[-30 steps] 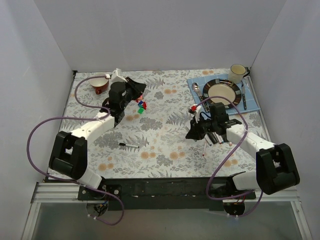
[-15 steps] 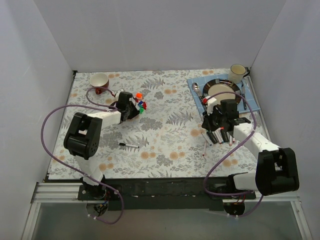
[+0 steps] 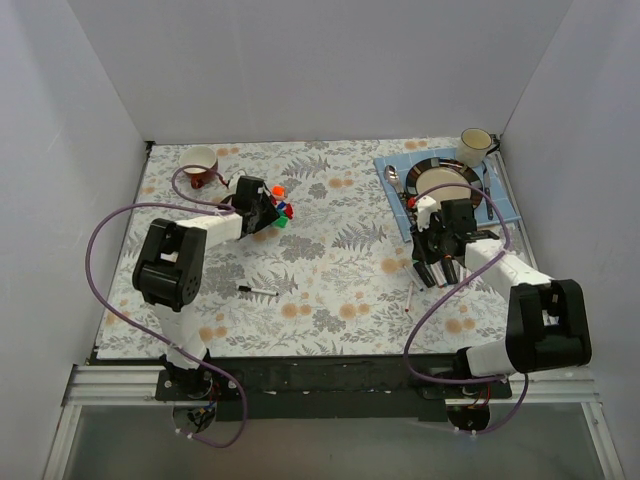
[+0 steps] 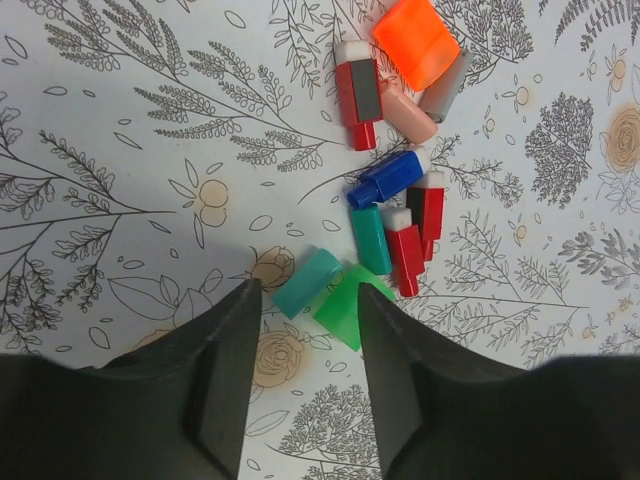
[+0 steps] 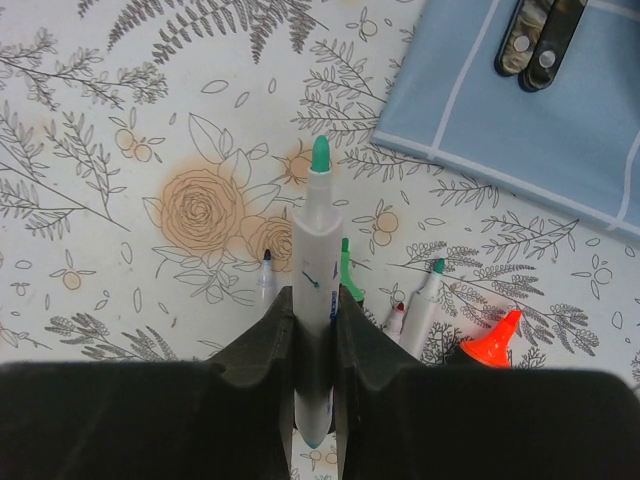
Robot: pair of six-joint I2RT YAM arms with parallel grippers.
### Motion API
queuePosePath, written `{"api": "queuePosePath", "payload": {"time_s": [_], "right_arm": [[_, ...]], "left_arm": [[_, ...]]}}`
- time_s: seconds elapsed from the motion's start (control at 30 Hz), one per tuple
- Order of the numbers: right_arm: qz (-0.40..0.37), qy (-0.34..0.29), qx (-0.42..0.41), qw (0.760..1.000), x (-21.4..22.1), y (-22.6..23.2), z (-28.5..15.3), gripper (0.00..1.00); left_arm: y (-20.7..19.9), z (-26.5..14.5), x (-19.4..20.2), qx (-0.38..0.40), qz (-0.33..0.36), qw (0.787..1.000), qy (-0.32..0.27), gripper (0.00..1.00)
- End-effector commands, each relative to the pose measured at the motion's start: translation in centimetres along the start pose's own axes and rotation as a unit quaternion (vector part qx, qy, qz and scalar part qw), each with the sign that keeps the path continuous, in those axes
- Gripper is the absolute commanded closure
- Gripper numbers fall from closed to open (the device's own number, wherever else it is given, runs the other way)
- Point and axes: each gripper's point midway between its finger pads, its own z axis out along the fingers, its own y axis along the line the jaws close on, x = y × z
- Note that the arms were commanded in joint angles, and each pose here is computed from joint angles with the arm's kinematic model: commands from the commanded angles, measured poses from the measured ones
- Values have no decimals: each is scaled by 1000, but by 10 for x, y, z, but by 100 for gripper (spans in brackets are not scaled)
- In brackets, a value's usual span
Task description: Open the pen caps
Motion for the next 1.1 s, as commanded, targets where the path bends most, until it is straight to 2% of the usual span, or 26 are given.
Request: {"api": "queuePosePath", "payload": {"time_s": [0.0,0.1,0.17,0.37,0.53,0.6,0.67,0.77,0.8,0.87,0.9,1.0,1.03,1.07], "right_arm": [[-3,15,26,1000,-3,-19,1,98],[0,38,32,999,6,-25,4,95],[3,43,32,999,8,-28,4,92],[10,60,26,998,18,-31,0,68],[13,55,21,998,18,-31,-4,57],[8,51,16,999,15,-29,-7,56],[-5,43,11,999,11,-27,-12,56],[-44,9,-16,999,-5,-16,-23,55],[-53,-5,-39,998,-9,-7,-26,54],[-70,-31,-53,996,-18,2,-35,53],[-76,-43,-66,994,-21,7,-36,53],[-82,-51,-71,993,-23,10,-39,52],[-83,-51,-71,993,-24,10,-39,52],[-81,-48,-73,993,-23,10,-38,52]], "left_arm": [[-6,-9,-26,3,-4,999,-32,54],[-14,-21,-37,15,-2,999,-45,49],[-22,-34,-46,31,-2,998,-56,42],[-57,-96,-61,133,2,989,-71,29],[-61,-140,-47,190,-11,980,-55,21],[-54,-157,-37,203,-21,978,-49,17],[-40,-162,-12,203,-35,978,-20,16],[-24,-182,3,205,-61,977,-13,16],[-6,-178,22,176,-89,980,10,16],[8,-188,25,157,-121,980,2,16],[23,-187,38,125,-158,979,20,16],[46,-196,41,69,-211,975,11,38],[44,-200,37,65,-235,970,9,57],[47,-201,38,51,-246,968,12,68]]}}
